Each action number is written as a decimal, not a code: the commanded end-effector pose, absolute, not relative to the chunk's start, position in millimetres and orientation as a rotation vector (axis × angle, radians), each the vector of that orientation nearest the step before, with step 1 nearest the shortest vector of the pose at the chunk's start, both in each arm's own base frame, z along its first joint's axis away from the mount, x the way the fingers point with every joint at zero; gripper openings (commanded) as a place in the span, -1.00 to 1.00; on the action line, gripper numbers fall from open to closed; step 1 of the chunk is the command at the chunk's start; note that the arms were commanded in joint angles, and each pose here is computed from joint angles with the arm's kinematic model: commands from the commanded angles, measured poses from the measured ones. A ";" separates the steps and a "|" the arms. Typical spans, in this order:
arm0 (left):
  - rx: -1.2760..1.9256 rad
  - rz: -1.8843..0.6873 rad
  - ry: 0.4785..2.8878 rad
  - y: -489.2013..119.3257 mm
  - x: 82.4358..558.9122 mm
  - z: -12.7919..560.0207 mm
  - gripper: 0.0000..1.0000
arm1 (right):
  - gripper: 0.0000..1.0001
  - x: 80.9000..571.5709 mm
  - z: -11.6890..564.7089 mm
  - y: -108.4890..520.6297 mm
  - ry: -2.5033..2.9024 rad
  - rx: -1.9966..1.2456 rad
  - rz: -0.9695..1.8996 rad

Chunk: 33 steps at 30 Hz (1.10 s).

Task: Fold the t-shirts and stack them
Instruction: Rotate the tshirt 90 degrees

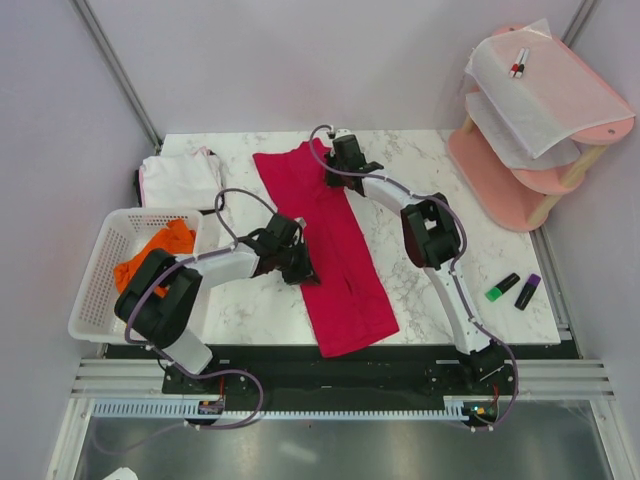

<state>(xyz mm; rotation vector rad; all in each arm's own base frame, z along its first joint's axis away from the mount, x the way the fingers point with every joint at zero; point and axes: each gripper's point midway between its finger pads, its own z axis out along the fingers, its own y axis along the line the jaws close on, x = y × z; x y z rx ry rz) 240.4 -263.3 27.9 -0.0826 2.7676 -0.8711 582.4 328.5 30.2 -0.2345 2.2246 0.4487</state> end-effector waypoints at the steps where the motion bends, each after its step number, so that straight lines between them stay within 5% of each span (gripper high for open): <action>1: -0.060 -0.817 2.678 -251.9 244.1 61.0 -0.96 | -1.00 598.5 3.1 252.6 2.324 -0.031 0.311; 11: -0.021 -0.829 2.605 -249.6 246.5 87.3 -0.96 | -1.00 612.8 0.9 191.2 2.338 0.109 0.265; 16: -0.031 -0.781 2.606 -241.6 245.0 80.8 -0.91 | -1.00 616.0 72.3 212.1 2.172 -0.014 0.434; 18: -0.056 -0.735 2.602 -234.3 245.4 76.1 -0.69 | -0.98 601.3 115.3 214.2 2.119 -0.039 0.489; 19: -0.081 -0.704 2.606 -228.1 243.1 70.8 -0.09 | -0.96 595.6 130.2 213.7 2.101 -0.040 0.506; 22: -0.100 -0.675 2.613 -220.9 238.2 62.5 0.44 | -0.75 546.6 150.7 209.6 2.123 -0.018 0.586; 24: -0.096 -0.670 2.623 -219.4 235.7 58.5 0.53 | -0.67 514.3 183.8 214.3 2.086 -0.047 0.690; 25: -0.095 -0.664 2.633 -217.6 232.7 54.8 0.58 | -0.35 492.3 160.9 209.2 2.147 -0.036 0.701; 28: -0.071 -0.681 2.658 -218.2 225.8 48.2 0.64 | -0.08 439.9 153.6 200.7 2.194 -0.049 0.745; 33: -0.067 -0.700 2.695 -214.7 211.2 35.8 0.59 | 0.21 367.7 139.6 181.5 2.285 -0.045 0.740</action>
